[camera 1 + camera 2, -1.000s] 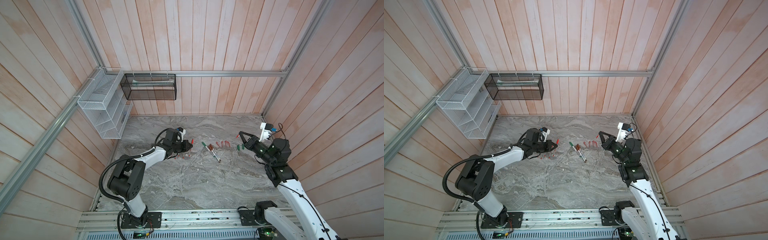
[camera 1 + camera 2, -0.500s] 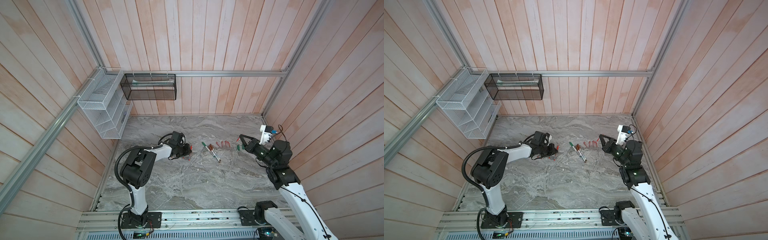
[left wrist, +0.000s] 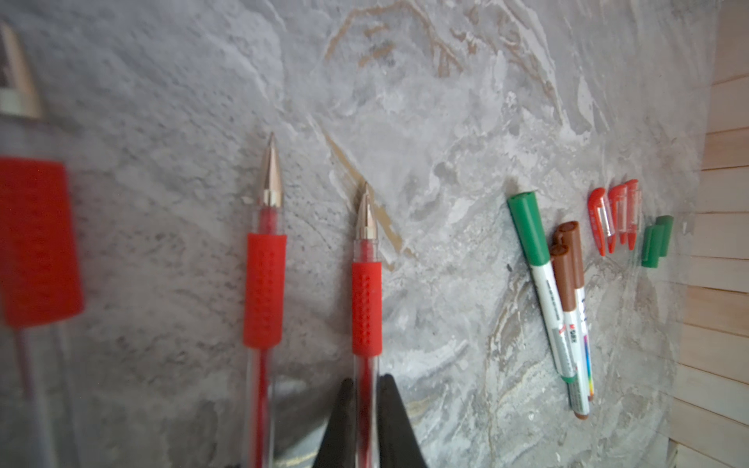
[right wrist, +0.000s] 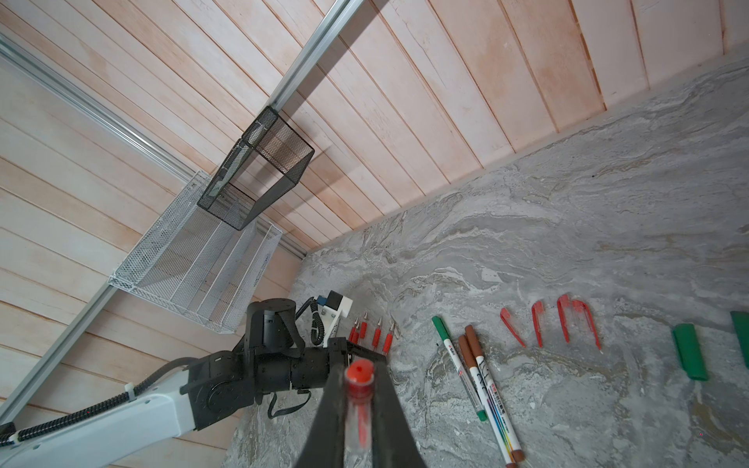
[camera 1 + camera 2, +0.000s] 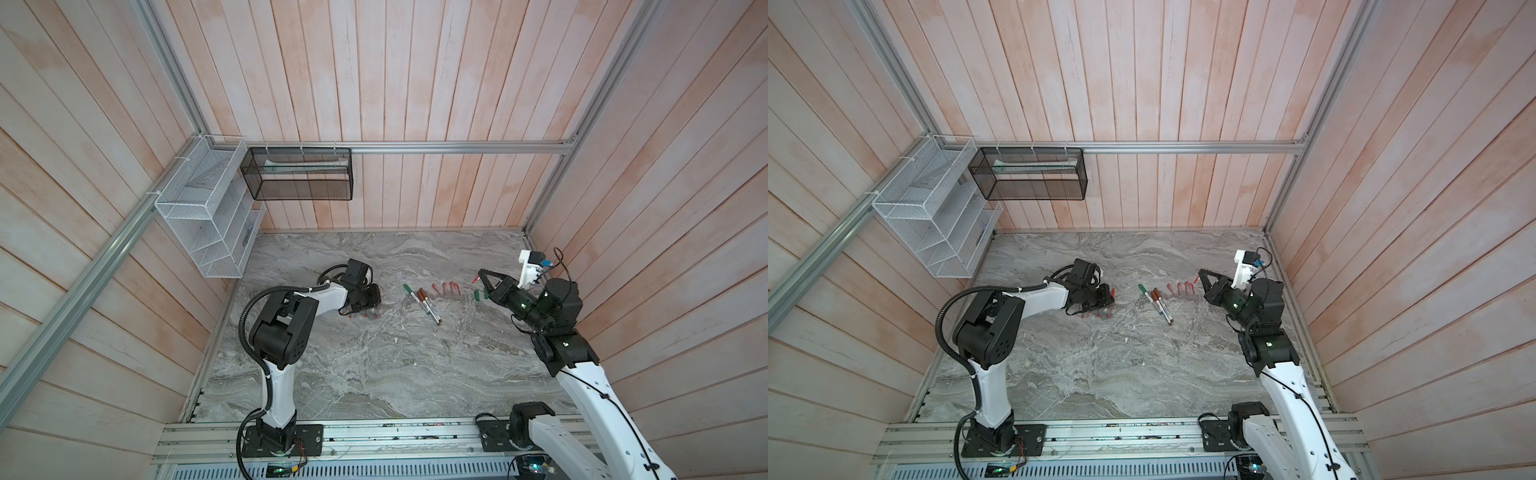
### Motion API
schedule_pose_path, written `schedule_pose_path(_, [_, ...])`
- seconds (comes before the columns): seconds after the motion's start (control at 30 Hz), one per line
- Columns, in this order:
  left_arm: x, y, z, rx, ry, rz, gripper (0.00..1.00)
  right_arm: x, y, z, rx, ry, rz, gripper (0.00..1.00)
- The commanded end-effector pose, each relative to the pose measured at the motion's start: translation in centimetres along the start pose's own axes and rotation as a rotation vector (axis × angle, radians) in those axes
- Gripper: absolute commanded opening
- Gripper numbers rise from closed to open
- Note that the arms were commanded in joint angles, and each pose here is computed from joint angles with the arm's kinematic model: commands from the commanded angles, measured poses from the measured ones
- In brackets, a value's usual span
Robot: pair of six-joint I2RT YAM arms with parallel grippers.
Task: Open the pen caps
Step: 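Lay the pen in the row with the left gripper while the right carries the cap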
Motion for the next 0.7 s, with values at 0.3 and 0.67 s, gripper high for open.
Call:
schedule_pose_path(0.3, [0.4,0.3,1.4,0.052,-0.023,0.009,0.35,0.9,-0.4,0.7,0.020,-0.033,-0.006,0.00])
schedule_pose_path(0.67, [1.4,-3.2,-2.0,-0.036,0.029,-0.052,0.46,0.5,-0.2,0.1,-0.003,-0.032,0.015,0.00])
Point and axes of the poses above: each gripper's point midway between its finger pads, its own y axis out along the fingers, its own z axis along the line the jaws close on, x = y × z, the point moved 5 cm from there along -y, back along the fingers, and after that the axes turned 3 degrees about -y, right-handed, at the moved point
